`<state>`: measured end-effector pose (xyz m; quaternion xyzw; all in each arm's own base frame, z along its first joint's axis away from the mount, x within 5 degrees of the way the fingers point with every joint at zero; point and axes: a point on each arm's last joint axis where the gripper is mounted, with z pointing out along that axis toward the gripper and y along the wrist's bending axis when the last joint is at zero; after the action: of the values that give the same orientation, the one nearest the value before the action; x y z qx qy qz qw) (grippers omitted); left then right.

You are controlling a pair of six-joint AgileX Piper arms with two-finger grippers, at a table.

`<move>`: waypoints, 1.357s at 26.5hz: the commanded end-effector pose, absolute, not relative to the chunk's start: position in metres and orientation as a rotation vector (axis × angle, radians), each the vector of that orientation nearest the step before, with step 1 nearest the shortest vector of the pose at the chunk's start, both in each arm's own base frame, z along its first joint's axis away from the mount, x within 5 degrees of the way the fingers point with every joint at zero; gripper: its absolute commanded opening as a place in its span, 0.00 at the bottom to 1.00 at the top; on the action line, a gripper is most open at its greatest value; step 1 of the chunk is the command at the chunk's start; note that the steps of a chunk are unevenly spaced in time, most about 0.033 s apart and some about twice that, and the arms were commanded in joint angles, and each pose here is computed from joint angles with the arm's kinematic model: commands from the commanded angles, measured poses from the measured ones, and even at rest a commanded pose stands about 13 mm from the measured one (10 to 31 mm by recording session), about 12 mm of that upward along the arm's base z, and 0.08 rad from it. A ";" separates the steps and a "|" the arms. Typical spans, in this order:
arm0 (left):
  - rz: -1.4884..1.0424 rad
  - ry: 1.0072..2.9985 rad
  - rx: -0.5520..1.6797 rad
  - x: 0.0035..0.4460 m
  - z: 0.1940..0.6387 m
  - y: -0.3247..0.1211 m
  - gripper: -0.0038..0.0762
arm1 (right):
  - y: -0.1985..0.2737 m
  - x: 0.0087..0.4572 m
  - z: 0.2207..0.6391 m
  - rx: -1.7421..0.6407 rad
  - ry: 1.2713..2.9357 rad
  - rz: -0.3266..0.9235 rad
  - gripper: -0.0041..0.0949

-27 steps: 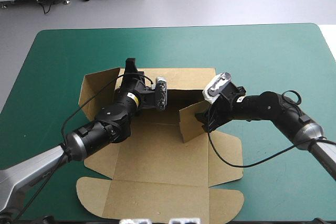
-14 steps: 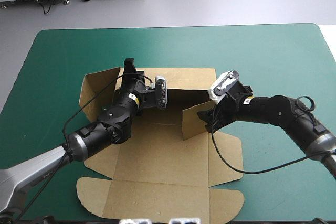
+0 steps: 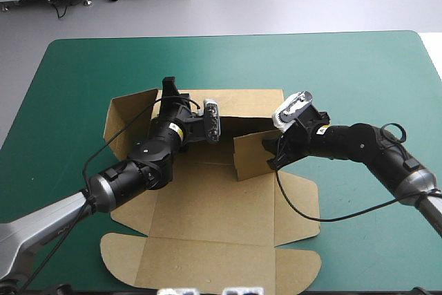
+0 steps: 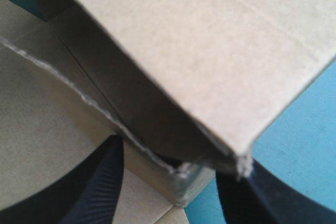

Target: Fold the box

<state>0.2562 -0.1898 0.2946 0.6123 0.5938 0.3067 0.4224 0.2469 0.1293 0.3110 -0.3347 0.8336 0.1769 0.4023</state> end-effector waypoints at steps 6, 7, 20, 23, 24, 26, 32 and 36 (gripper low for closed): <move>0.666 1.653 1.452 0.250 0.288 -0.186 0.06 | 0.130 0.247 0.330 -0.798 2.030 0.461 0.17; 0.665 1.651 1.449 0.250 0.289 -0.186 0.06 | 0.130 0.246 0.329 -0.812 2.030 0.459 0.10; 0.665 1.642 1.390 0.243 0.306 -0.177 0.06 | 0.126 0.237 0.335 -0.894 2.012 0.418 0.02; 0.672 1.646 1.390 0.243 0.306 -0.177 0.06 | 0.126 0.236 0.334 -0.905 2.019 0.423 0.02; 0.672 1.646 1.390 0.243 0.306 -0.177 0.06 | 0.126 0.236 0.334 -0.912 2.019 0.417 0.02; 0.674 1.645 1.394 0.243 0.306 -0.177 0.06 | 0.125 0.235 0.335 -0.918 2.016 0.412 0.03; 0.671 1.648 1.390 0.243 0.306 -0.177 0.06 | 0.124 0.232 0.339 -0.902 2.003 0.412 0.11; 0.682 1.657 1.387 0.243 0.306 -0.176 0.06 | 0.124 0.232 0.338 -0.890 2.017 0.426 0.11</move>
<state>0.2477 -0.1798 0.3048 0.5876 0.6186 0.2976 0.4284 0.2375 0.1240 0.3159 -0.3626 0.8291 0.1624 0.3933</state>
